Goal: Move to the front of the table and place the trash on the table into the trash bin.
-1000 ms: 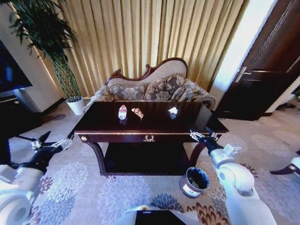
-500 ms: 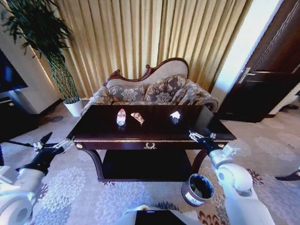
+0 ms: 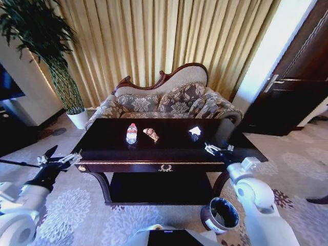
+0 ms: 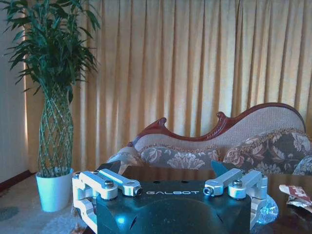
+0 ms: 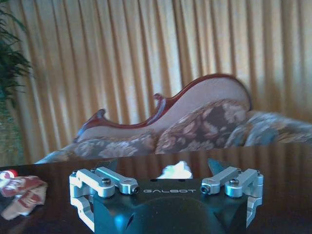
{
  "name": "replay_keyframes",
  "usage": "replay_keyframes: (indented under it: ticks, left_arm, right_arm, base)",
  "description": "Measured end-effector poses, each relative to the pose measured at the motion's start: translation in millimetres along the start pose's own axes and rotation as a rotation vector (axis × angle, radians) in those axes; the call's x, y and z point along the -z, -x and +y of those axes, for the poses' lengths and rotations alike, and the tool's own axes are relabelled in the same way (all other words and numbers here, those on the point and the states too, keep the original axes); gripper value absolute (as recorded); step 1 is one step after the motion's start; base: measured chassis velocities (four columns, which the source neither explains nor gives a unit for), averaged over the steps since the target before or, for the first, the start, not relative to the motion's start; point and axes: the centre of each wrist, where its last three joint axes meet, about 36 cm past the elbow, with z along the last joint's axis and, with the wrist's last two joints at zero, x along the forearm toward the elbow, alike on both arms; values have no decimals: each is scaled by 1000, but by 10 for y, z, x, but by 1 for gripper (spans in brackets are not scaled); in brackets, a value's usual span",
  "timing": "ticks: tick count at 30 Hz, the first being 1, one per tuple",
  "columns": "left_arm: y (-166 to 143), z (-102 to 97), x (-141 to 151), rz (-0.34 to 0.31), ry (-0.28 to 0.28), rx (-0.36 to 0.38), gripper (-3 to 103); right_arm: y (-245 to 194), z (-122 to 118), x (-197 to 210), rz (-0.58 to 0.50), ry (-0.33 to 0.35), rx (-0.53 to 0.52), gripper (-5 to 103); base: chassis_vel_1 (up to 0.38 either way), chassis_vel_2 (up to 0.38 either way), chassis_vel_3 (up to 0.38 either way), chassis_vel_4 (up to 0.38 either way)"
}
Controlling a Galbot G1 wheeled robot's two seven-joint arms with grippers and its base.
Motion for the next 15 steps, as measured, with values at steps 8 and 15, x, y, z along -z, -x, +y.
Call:
replay_keyframes:
  ticks: [8, 15]
  left_arm:
    - [-14, 1, -13, 6, 0, 2, 100]
    - [-24, 3, -23, 6, -4, 8, 100]
  right_arm:
    - [496, -104, 1, 61, 24, -6, 100]
    - [1111, 34, 90, 67, -3, 10, 100]
  base:
    - [0, 0, 0, 0]
    - [0, 0, 0, 0]
